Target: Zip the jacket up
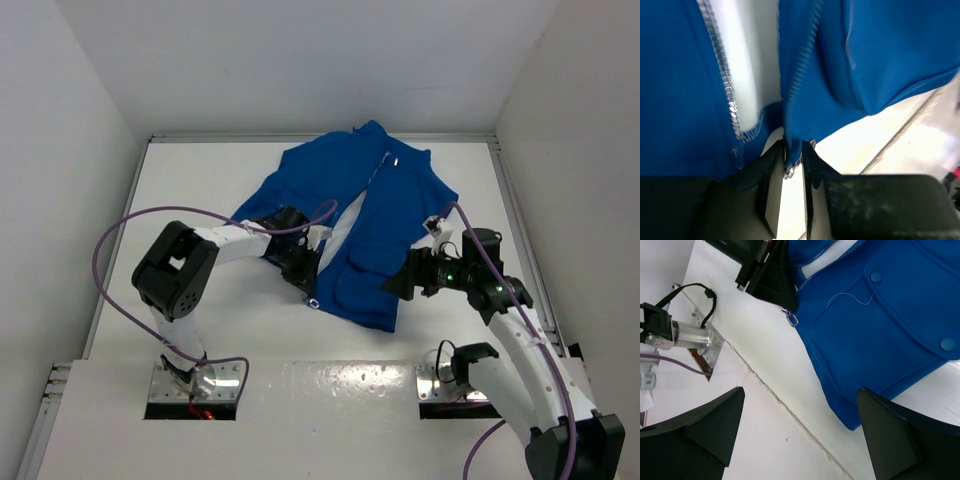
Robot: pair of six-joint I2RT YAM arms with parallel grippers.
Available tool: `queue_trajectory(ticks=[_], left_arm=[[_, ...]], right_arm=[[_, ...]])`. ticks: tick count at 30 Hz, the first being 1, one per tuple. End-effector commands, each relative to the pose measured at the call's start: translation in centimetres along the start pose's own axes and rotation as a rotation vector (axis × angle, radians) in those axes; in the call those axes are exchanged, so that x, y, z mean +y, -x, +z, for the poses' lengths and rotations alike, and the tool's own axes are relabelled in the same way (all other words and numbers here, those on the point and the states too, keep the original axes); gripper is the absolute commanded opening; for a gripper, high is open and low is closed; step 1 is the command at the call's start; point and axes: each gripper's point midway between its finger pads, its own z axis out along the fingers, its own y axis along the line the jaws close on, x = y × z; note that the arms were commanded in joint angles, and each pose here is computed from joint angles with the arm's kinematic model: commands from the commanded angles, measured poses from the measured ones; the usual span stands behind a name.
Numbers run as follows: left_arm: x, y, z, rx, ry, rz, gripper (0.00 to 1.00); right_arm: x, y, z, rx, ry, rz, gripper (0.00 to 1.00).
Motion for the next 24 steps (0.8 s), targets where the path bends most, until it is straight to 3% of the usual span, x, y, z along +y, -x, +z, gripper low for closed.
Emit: queue_trajectory(ticks=[1, 3, 4, 7, 10, 15, 20, 24], left_arm=[[-1.2, 2.7, -0.8, -0.098, -0.123, -0.031, 0.25], [-2.3, 3.3, -1.0, -0.116, -0.183, -0.02, 0.19], [-2.2, 3.7, -1.1, -0.136, -0.198, -0.022, 0.09], [-4.2, 4.7, -2.0, -0.199, -0.336, 0.029, 0.0], [-5.4, 5.9, -3.1, -0.261, -0.373, 0.071, 0.0], [-5.1, 4.4, -1.6, -0.202, -0.332, 0.066, 0.0], [-2.4, 1.7, 0.3, -0.099, -0.178, 0.002, 0.15], [-1.4, 0.6, 0.9, -0.078, -0.123, -0.004, 0.18]], right_arm=[[0.4, 1.5, -0.3, -0.041, 0.005, -0.043, 0.93], [0.4, 1.4, -0.2, -0.038, 0.007, -0.044, 0.93], [0.3, 1.4, -0.2, -0.041, 0.005, -0.046, 0.93], [0.4, 1.4, -0.2, -0.045, 0.012, -0.055, 0.92], [0.6, 1.4, -0.3, -0.046, 0.018, -0.061, 0.91], [0.5, 1.4, -0.4, -0.042, 0.011, -0.062, 0.91], [0.7, 1.3, -0.5, -0.04, 0.016, -0.066, 0.91], [0.7, 1.3, -0.5, -0.04, 0.015, -0.066, 0.91]])
